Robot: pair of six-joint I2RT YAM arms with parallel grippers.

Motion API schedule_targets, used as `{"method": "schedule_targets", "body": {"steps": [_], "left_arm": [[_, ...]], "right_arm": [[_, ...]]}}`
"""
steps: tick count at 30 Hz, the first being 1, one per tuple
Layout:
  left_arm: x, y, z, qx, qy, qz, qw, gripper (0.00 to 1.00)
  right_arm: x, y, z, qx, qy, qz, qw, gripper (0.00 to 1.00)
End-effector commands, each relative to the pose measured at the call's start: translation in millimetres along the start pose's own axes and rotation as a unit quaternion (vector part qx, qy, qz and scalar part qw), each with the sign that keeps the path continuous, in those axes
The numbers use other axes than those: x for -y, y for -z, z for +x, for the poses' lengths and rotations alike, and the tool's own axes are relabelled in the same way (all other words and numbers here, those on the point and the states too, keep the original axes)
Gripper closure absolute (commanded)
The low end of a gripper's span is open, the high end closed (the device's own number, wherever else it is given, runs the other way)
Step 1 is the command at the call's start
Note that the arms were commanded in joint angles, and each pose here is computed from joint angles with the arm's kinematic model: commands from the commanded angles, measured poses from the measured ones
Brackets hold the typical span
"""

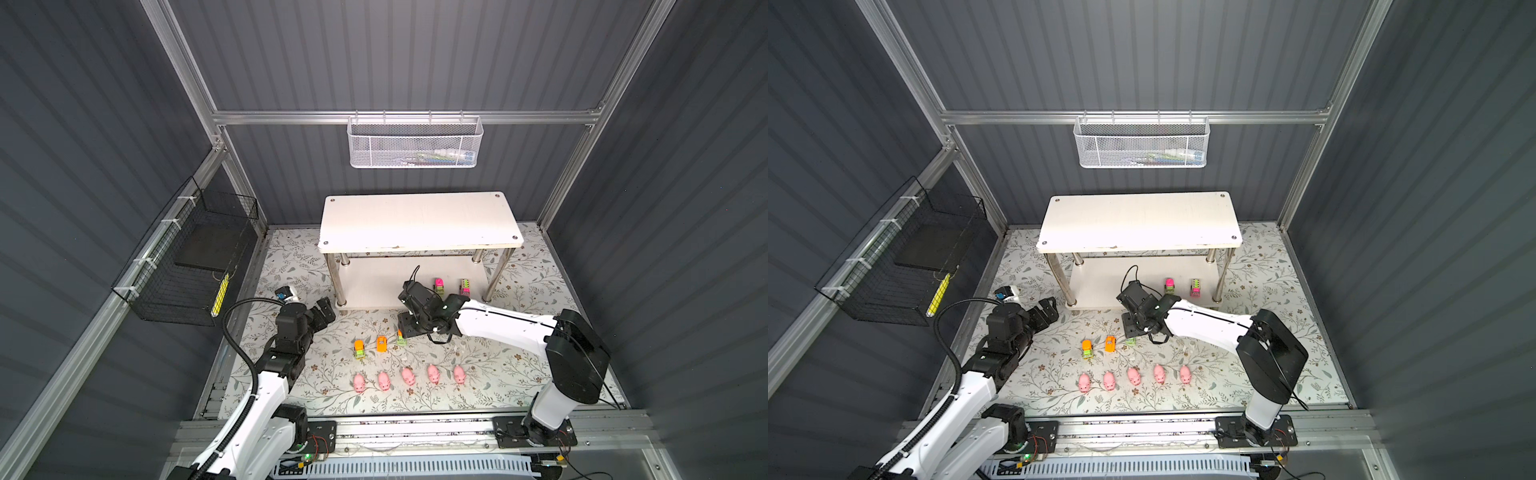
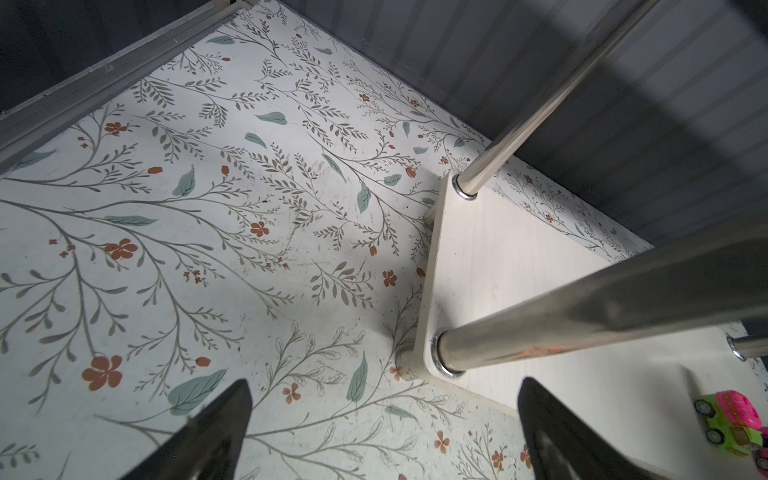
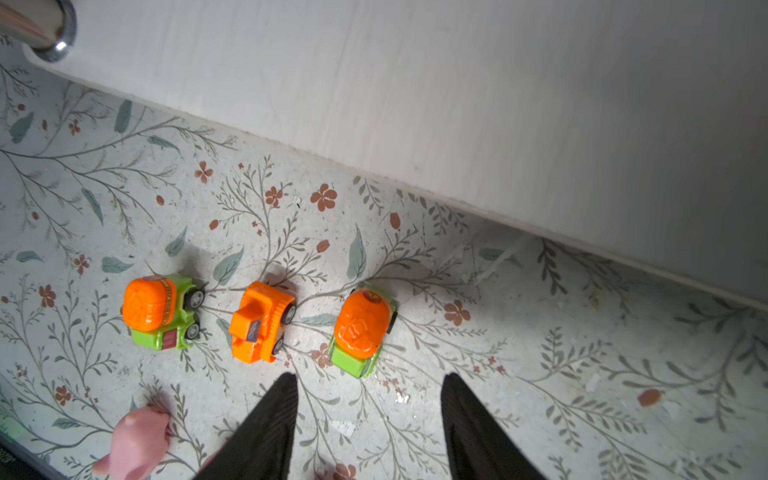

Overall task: Place and organize the plastic toys onto the shelf
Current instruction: 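Move the right gripper over the orange-topped green truck nearest the shelf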

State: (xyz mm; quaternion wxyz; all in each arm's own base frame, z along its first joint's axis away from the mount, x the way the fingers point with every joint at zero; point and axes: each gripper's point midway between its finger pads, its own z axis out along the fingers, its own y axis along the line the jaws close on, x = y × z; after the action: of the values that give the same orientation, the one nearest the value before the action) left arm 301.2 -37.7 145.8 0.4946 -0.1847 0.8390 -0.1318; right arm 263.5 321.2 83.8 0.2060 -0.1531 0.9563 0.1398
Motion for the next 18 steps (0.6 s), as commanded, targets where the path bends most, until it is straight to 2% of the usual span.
{"method": "schedule_targets", "body": {"steps": [1, 18], "left_arm": [[-4, -1, 9, -0.009, -0.007, -0.006, 1.0, 0.0], [-8, -1, 12, -0.011, -0.011, -0.013, 1.0, 0.0]], "right_arm": [[-5, -4, 6, -0.026, 0.014, -0.001, 1.0, 0.41], [-14, -28, 7, -0.063, 0.038, 0.005, 0.997, 0.41]]}}
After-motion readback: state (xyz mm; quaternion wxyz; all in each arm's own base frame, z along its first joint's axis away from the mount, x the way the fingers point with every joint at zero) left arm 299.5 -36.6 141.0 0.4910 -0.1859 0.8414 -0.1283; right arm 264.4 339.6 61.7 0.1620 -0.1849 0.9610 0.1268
